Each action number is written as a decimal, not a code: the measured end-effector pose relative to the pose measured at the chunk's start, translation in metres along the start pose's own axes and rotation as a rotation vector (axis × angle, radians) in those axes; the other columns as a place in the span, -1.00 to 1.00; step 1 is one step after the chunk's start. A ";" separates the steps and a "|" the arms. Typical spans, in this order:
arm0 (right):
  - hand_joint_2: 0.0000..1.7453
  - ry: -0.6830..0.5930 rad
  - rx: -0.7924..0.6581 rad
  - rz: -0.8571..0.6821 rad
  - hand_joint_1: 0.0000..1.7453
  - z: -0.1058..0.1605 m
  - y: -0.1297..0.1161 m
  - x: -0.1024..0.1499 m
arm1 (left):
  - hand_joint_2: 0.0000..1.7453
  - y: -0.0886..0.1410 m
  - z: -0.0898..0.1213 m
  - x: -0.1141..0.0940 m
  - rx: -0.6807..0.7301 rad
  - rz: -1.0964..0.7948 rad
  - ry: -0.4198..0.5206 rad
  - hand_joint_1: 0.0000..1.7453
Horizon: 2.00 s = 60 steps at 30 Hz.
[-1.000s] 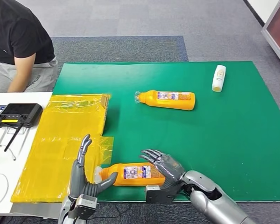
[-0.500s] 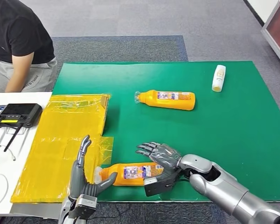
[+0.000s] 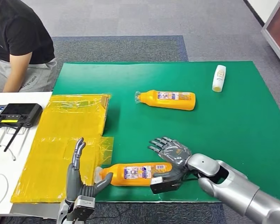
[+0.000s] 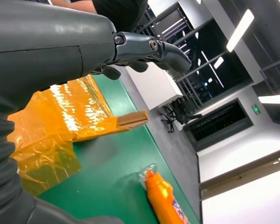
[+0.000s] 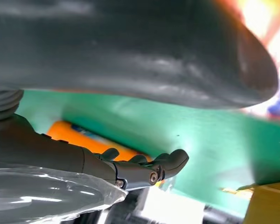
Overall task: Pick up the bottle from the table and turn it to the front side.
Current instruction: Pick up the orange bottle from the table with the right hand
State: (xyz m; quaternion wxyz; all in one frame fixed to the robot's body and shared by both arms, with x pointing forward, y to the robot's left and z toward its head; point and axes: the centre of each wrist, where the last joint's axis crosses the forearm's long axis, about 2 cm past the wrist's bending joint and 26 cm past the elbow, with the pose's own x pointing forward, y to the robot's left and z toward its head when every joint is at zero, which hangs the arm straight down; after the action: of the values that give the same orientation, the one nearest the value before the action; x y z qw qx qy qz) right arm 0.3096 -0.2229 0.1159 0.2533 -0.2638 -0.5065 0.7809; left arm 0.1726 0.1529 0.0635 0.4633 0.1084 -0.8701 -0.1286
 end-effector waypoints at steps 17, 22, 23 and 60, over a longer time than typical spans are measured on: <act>1.00 0.057 -0.144 -0.101 -1.00 0.009 0.021 0.103 | 1.00 0.006 -0.001 0.000 -0.005 -0.044 0.021 -1.00; 1.00 0.096 -0.201 -0.163 -1.00 0.003 0.014 0.118 | 1.00 0.006 -0.004 0.001 0.001 -0.043 0.020 -1.00; 1.00 0.104 -0.212 -0.171 -1.00 0.002 0.013 0.120 | 1.00 0.005 -0.004 0.002 0.002 -0.042 0.020 -1.00; 1.00 0.302 -0.182 -0.188 -0.13 0.000 0.040 0.114 | 1.00 0.011 -0.008 0.007 0.022 -0.048 0.030 -1.00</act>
State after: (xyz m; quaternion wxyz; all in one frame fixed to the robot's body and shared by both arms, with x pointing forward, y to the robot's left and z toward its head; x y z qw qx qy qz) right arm 0.2207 -0.1614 0.0609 0.3731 -0.3512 -0.5535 0.6565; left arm 0.1750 0.1604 0.0771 0.4717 0.1364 -0.8616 -0.1286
